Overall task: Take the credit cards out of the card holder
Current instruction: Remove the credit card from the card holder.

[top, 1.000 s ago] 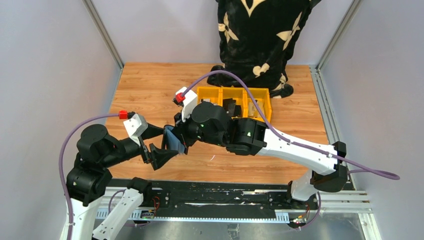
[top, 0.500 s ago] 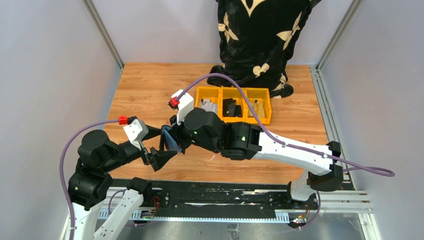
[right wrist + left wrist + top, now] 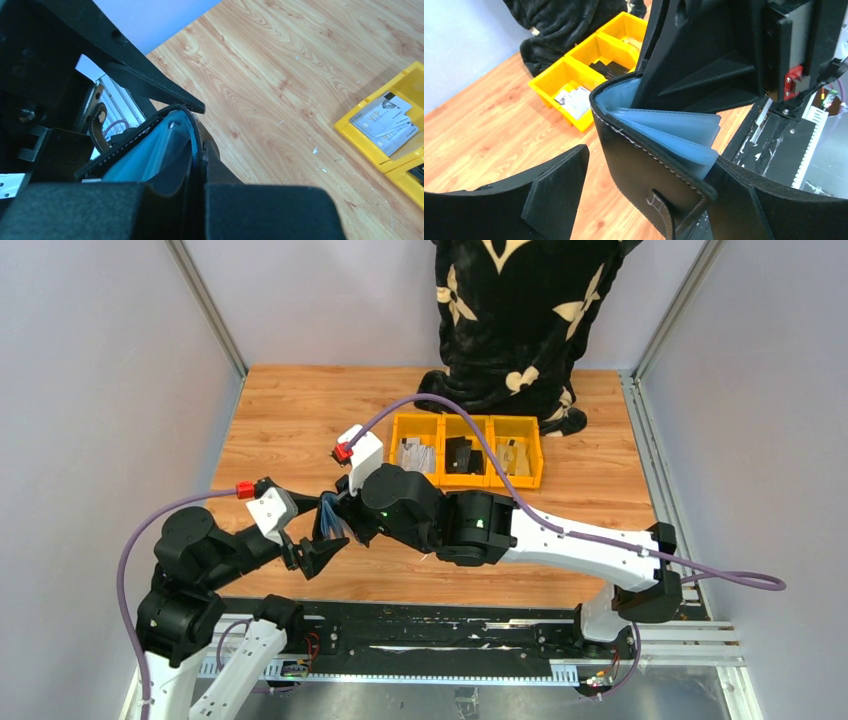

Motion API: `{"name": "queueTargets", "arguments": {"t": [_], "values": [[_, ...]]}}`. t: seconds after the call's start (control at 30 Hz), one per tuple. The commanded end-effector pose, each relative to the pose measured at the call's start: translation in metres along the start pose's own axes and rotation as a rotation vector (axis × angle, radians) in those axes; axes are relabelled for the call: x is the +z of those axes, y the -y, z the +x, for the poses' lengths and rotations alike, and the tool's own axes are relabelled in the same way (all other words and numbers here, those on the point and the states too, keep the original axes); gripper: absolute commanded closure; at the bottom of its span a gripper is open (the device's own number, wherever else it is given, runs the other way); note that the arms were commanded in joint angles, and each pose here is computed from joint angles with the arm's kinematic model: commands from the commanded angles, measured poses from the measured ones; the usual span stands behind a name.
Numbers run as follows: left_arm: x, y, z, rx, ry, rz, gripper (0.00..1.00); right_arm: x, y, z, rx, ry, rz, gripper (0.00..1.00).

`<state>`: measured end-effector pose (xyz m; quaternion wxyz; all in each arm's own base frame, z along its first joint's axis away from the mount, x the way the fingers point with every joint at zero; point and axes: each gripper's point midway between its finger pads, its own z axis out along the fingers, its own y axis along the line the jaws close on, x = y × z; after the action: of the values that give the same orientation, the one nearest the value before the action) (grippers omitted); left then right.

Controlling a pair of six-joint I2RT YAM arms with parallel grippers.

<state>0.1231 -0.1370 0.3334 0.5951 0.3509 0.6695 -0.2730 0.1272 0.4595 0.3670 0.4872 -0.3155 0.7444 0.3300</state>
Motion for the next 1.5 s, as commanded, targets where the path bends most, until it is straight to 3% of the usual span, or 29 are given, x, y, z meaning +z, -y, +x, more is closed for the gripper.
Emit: {"name": "queueTargets", "arguments": {"t": [0.0,0.33,0.77,0.93,1.47], "values": [[-0.009,0.000,-0.003,0.111,-0.003,-0.008,0.14,-0.019,0.000,-0.018,0.007,0.072,-0.007,1.00],[-0.015,0.003,-0.007,0.160,-0.001,0.001,0.15,-0.030,0.004,-0.016,0.008,0.087,-0.033,1.00],[-0.022,0.030,-0.021,0.166,0.040,0.128,0.12,-0.059,-0.030,-0.010,-0.050,0.111,-0.425,1.00],[-0.025,0.044,-0.025,0.141,0.054,0.195,0.05,-0.061,-0.030,-0.008,-0.048,0.101,-0.467,1.00],[-0.029,0.058,-0.025,0.112,0.039,0.276,0.05,-0.075,-0.022,-0.008,-0.010,0.088,-0.607,1.00]]}}
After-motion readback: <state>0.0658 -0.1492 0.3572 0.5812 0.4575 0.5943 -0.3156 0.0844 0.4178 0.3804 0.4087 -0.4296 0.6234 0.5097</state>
